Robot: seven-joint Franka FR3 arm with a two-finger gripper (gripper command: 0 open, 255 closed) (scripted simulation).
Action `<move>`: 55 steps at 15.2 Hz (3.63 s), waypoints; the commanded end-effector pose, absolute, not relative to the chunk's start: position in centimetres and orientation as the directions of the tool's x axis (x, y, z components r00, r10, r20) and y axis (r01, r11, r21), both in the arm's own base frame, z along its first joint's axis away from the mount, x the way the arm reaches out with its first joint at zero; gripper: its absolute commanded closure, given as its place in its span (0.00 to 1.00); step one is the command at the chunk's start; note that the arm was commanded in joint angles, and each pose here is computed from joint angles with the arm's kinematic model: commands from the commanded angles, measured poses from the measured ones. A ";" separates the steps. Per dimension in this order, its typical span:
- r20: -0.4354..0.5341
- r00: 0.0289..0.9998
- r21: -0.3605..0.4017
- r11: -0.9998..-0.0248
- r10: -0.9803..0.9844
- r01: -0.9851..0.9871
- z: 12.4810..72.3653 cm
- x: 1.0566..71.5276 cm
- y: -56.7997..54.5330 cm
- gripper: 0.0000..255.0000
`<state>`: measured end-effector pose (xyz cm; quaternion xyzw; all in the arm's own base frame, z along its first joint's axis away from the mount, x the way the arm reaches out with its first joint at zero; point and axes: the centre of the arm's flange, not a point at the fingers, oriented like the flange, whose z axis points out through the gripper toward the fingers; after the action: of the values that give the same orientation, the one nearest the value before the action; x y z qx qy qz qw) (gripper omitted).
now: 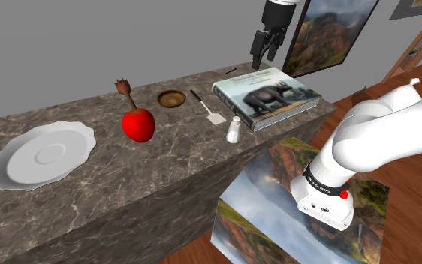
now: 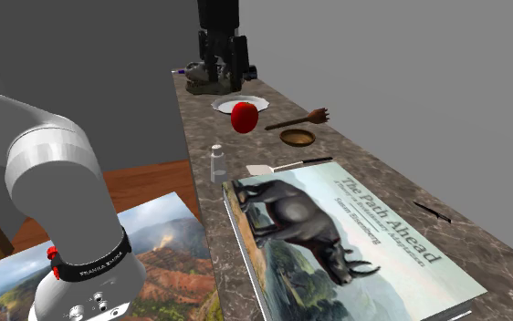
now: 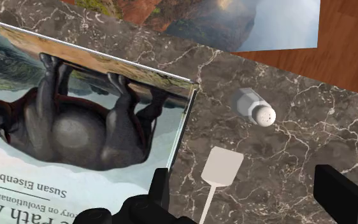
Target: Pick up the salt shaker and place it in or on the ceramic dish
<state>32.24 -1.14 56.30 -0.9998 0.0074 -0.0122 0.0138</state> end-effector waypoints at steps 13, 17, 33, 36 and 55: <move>-0.109 0.987 -0.069 -0.991 0.118 0.111 41.7 35.2 4.8 0.00; -0.123 0.983 -0.075 -0.989 0.133 0.124 39.1 35.2 5.6 0.00; -0.123 0.983 -0.075 -0.989 0.133 0.124 36.2 34.8 5.8 1.00; -0.123 0.983 -0.075 -0.989 0.133 0.124 36.2 34.8 5.8 1.00; -0.123 0.983 -0.075 -0.989 0.133 0.124 44.1 34.8 5.8 1.00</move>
<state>34.80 5.73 43.67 -0.9953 -0.0647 0.0637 0.0333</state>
